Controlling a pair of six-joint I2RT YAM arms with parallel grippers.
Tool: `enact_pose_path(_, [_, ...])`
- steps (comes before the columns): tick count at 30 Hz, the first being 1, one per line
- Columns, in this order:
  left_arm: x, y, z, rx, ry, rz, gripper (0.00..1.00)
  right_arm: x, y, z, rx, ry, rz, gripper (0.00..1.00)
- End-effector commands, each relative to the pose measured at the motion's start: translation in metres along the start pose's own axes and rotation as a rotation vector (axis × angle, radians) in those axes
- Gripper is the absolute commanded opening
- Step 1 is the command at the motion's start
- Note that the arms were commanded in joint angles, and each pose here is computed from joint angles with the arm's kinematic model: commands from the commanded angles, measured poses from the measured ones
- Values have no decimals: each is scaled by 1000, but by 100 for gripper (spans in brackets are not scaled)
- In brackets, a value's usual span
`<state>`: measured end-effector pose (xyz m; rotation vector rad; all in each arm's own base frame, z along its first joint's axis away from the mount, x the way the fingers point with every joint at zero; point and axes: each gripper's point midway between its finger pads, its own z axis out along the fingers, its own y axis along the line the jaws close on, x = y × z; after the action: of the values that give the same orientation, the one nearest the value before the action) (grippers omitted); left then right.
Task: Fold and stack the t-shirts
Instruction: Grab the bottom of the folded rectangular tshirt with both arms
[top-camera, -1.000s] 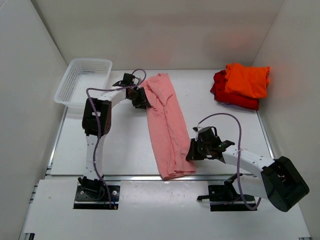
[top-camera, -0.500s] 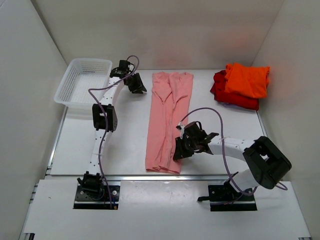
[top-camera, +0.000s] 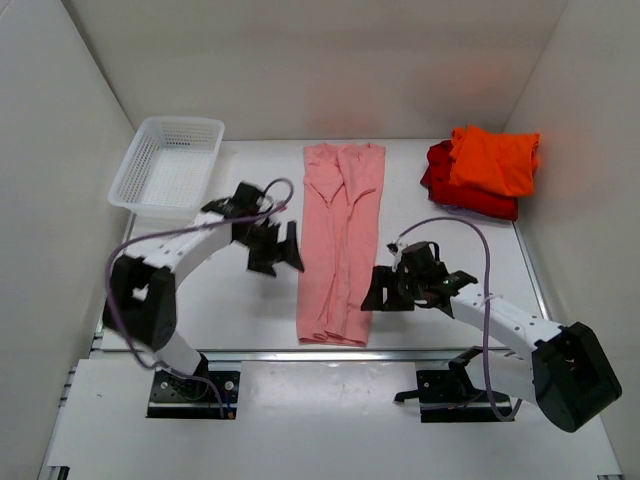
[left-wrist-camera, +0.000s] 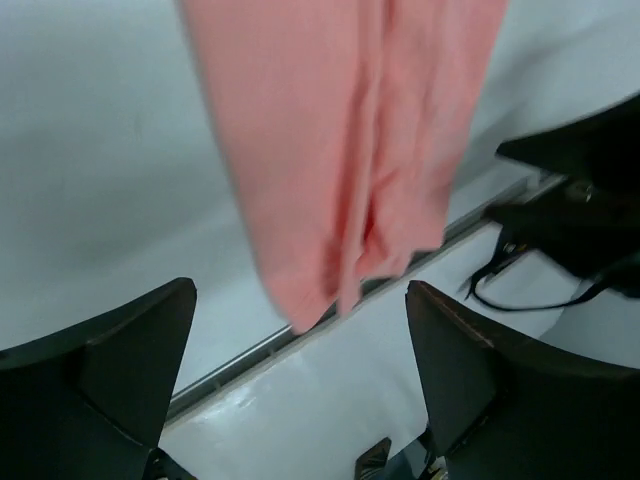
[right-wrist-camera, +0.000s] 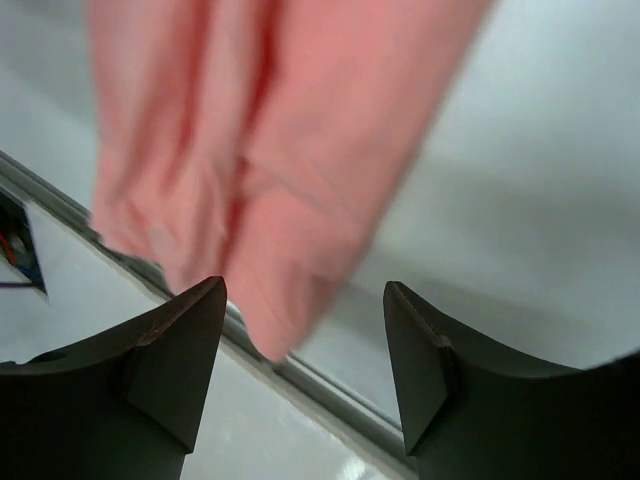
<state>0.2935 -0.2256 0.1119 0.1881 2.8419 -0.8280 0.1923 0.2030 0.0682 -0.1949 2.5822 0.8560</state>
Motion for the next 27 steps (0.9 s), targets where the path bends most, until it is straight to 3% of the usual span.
enact_pose_path(1, [50,37,17,114,-32,-118,99,34,-4,-3,-16,52,126,62])
enact_pose_path(5, [116,48,29,192,-35,-146,99,58,-11,-2,-39,52,177,62])
enact_pose_path(9, [132,56,38,216,-73,-159,98,67,-20,-2,-34,56,197,62])
enact_pose_path(17, [171,41,60,241,31,-177,99,85,-8,4,-72,105,225,61])
enact_pose_path(20, [178,40,68,227,52,-175,94,98,-2,9,-76,132,231,61])
enact_pose_path(23, [179,37,73,249,26,-179,99,102,-1,12,-81,132,243,60])
enact_pose_path(27, [189,44,81,268,60,-198,98,104,-3,12,-80,136,248,59])
